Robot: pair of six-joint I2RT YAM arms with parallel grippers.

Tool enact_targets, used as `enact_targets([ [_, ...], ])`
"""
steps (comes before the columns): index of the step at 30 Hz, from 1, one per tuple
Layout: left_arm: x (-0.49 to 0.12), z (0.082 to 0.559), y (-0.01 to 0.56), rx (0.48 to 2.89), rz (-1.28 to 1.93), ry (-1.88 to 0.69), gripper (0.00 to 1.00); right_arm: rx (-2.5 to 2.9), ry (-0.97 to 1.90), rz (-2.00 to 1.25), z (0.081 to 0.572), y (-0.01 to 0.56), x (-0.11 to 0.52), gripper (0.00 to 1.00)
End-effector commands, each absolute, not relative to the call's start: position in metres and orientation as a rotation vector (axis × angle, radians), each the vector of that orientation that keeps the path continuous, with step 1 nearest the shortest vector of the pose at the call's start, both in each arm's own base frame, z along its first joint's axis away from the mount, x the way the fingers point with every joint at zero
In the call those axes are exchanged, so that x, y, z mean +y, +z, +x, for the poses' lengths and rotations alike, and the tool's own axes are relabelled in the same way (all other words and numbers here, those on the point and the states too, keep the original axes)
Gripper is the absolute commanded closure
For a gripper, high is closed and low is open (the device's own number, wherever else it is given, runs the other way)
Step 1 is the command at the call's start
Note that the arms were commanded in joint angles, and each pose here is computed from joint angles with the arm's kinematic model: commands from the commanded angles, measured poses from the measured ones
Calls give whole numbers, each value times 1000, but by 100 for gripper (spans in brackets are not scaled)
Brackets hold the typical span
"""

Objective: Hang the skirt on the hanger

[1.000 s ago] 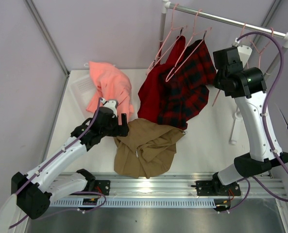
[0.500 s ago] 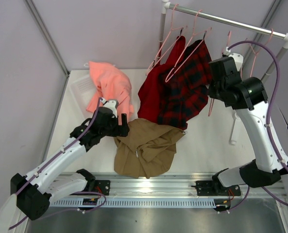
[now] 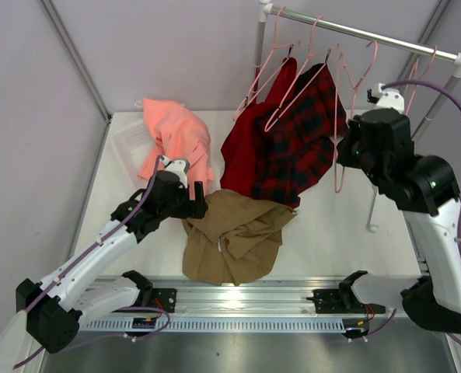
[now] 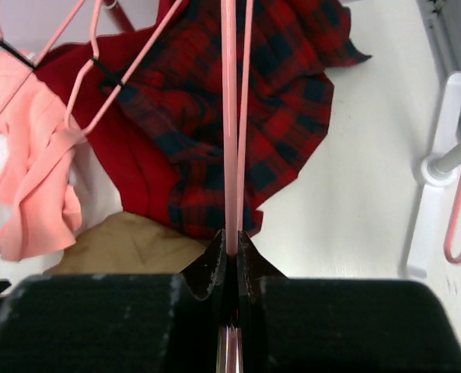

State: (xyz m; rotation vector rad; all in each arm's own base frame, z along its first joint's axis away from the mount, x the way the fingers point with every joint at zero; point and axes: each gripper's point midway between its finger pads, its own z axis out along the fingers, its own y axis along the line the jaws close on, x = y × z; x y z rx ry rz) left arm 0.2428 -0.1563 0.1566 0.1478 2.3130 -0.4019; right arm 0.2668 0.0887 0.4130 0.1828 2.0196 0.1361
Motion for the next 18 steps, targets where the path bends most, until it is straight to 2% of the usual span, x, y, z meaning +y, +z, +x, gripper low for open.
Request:
enact_targets([
  [1, -164, 253, 196, 2222, 154, -457, 10, 1993, 264, 104, 253, 409, 102, 100],
  [10, -178, 245, 225, 2190, 268, -553, 10, 2031, 468, -42, 222, 319, 138, 100],
  [18, -171, 207, 207, 2305, 248, -620, 10, 2103, 642, -95, 182, 284, 152, 100],
])
